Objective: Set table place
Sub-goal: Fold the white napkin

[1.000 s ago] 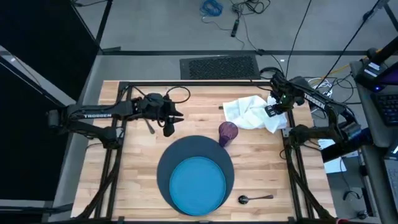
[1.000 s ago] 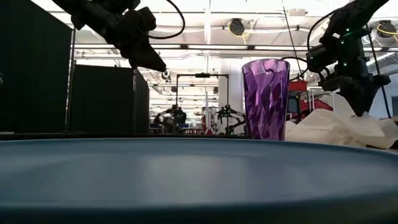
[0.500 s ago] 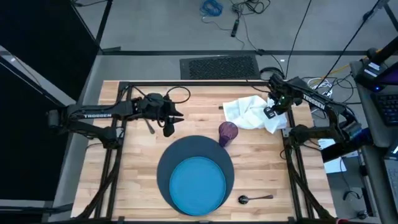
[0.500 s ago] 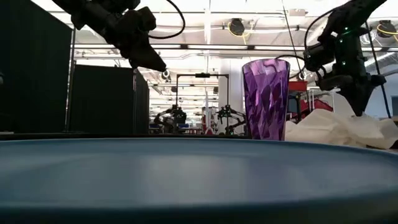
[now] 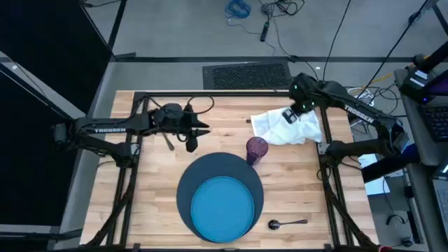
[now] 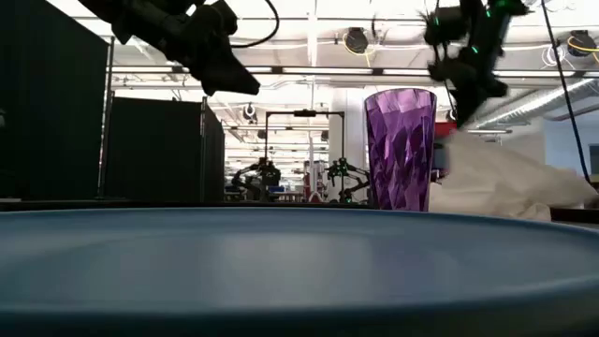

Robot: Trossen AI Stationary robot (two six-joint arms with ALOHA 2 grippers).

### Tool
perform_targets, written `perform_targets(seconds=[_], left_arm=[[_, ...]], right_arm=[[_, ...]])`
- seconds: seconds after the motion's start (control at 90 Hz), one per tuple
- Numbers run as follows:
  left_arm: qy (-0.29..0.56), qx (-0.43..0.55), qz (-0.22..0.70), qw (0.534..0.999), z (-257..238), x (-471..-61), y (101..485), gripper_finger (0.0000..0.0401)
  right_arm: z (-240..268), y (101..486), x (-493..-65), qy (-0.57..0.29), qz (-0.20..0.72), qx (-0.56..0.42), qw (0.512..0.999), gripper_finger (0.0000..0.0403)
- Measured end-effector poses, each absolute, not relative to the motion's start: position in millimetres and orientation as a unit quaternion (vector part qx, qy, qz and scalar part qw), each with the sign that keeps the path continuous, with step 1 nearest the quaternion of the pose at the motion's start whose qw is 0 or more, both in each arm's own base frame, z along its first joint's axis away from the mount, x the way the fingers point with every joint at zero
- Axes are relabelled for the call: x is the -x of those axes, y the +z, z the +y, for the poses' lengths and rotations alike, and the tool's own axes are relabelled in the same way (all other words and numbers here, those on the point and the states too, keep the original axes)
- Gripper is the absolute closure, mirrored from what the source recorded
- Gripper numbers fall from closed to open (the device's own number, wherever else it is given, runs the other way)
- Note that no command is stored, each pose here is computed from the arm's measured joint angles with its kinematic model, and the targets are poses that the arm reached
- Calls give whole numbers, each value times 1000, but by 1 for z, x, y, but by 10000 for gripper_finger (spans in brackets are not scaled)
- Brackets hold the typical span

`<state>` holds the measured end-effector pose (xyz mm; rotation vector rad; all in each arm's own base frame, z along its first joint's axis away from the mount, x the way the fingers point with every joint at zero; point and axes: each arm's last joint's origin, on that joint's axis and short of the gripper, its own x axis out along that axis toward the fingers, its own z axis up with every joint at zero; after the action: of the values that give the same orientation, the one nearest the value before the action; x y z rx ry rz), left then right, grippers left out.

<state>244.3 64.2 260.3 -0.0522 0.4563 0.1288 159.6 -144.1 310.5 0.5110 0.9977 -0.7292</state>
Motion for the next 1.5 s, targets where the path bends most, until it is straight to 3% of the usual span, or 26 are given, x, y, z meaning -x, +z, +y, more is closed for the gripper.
perform_targets(seconds=[0.156,0.533,1.1,1.5], left_arm=[[51,11,201,978,64,-246,265,315],[15,-42,60,997,66,-253,292,315],[52,-51,122,990,76,-267,266,315],[99,-183,202,957,87,-286,231,315]], right_arm=[[-148,341,-188,-270,389,-231,850,403],[-133,340,-287,-153,441,-159,870,403],[-139,430,-328,-116,340,-88,929,403],[-117,429,-327,-90,381,-95,915,403]])
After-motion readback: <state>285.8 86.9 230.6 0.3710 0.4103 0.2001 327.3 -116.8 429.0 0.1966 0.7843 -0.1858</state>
